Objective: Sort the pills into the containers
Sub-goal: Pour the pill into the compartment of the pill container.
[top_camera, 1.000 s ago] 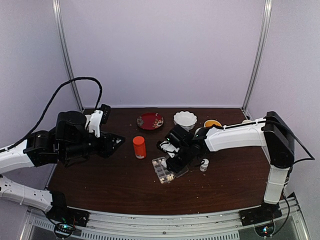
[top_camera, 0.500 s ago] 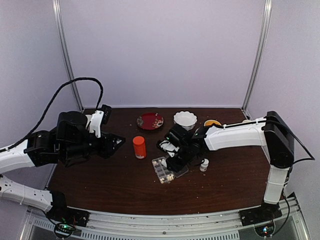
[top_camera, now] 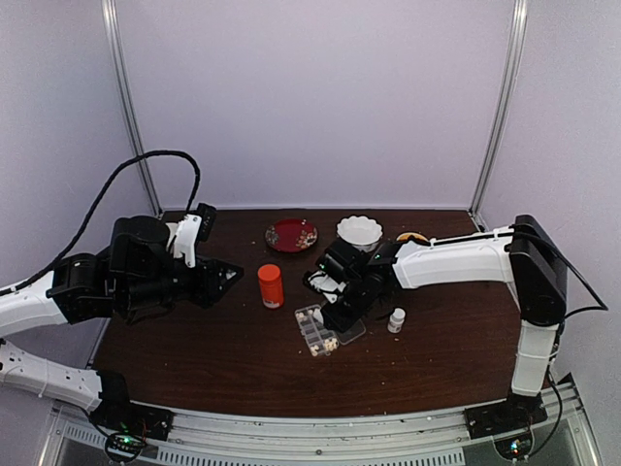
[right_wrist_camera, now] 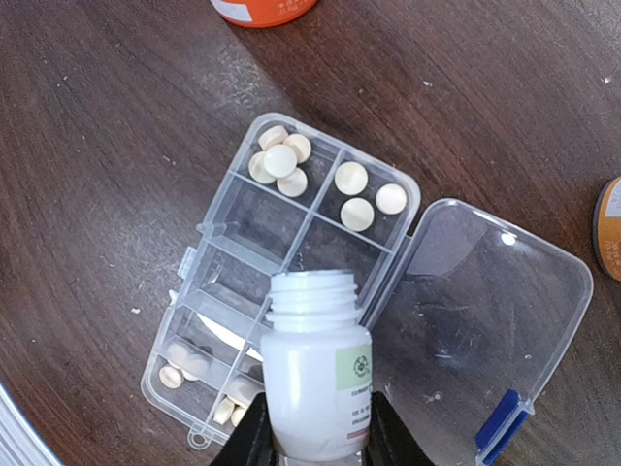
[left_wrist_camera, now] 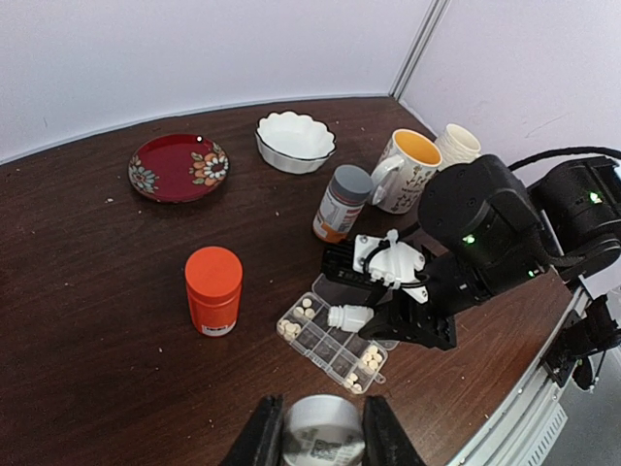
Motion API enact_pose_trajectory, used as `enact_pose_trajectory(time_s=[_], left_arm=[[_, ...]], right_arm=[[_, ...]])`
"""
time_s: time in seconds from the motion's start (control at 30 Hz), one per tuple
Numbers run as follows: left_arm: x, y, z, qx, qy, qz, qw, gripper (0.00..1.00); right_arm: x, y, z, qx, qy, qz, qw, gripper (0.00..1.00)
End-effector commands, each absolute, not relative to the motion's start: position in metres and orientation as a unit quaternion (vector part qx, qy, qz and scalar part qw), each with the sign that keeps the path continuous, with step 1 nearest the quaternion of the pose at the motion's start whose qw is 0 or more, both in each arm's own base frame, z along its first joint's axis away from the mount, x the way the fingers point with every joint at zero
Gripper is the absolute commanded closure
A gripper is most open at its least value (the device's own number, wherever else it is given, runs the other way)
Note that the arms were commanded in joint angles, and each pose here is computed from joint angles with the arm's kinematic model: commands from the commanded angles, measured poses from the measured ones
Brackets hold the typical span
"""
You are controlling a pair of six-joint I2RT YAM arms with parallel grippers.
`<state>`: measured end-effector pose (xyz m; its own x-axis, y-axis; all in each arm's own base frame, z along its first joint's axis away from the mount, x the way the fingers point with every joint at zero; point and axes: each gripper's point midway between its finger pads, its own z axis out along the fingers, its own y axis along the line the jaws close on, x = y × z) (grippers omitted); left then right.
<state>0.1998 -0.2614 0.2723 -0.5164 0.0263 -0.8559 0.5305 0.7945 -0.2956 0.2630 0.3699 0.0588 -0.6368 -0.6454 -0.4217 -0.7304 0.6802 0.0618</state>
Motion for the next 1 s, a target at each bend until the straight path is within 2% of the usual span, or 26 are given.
enact_pose_trajectory(time_s=[0.0, 0.1, 0.17, 0.3, 0.4, 0.5, 0.6, 0.73, 0.83, 0.97], left_arm=[[0.203, -0.261, 0.275, 0.167, 0.823, -0.274, 0.469, 1.0], [0.203, -0.262, 0.276, 0.168, 0.822, -0.274, 0.469, 1.0], [0.203, -0.262, 0.277, 0.167, 0.822, -0.275, 0.469, 1.0], [0.203, -0.263, 0.278, 0.169, 0.822, -0.276, 0.469, 1.0], [0.203, -0.263, 0.277, 0.169, 0.823, -0.276, 0.468, 1.0], [0.203, -0.264, 0.278, 0.169, 0.822, -0.275, 0.469, 1.0], [0.203, -0.263, 0.278, 0.17, 0.822, -0.275, 0.47, 1.0], [0.203, -0.264, 0.278, 0.171, 0.822, -0.274, 0.469, 1.0], [0.203, -0.263, 0.277, 0.169, 0.823, -0.273, 0.469, 1.0], [0.203, -0.263, 0.277, 0.17, 0.823, -0.274, 0.469, 1.0]], right_arm=[[0.269, 0.366, 0.058, -0.382, 0.902, 0.094, 0.18, 1.0], [0.273, 0.364, 0.059, -0.374, 0.901, 0.094, 0.198, 1.0], [0.271, 0.36, 0.053, -0.383, 0.905, 0.071, 0.173, 1.0], [0.27, 0.366, 0.059, -0.376, 0.901, 0.101, 0.194, 1.0], [0.269, 0.363, 0.055, -0.382, 0.905, 0.081, 0.17, 1.0], [0.27, 0.369, 0.064, -0.375, 0.899, 0.11, 0.197, 1.0], [0.27, 0.365, 0.06, -0.382, 0.904, 0.084, 0.173, 1.0], [0.272, 0.368, 0.064, -0.376, 0.9, 0.101, 0.197, 1.0], [0.272, 0.363, 0.058, -0.384, 0.904, 0.076, 0.171, 1.0], [0.272, 0.366, 0.062, -0.377, 0.902, 0.091, 0.187, 1.0]])
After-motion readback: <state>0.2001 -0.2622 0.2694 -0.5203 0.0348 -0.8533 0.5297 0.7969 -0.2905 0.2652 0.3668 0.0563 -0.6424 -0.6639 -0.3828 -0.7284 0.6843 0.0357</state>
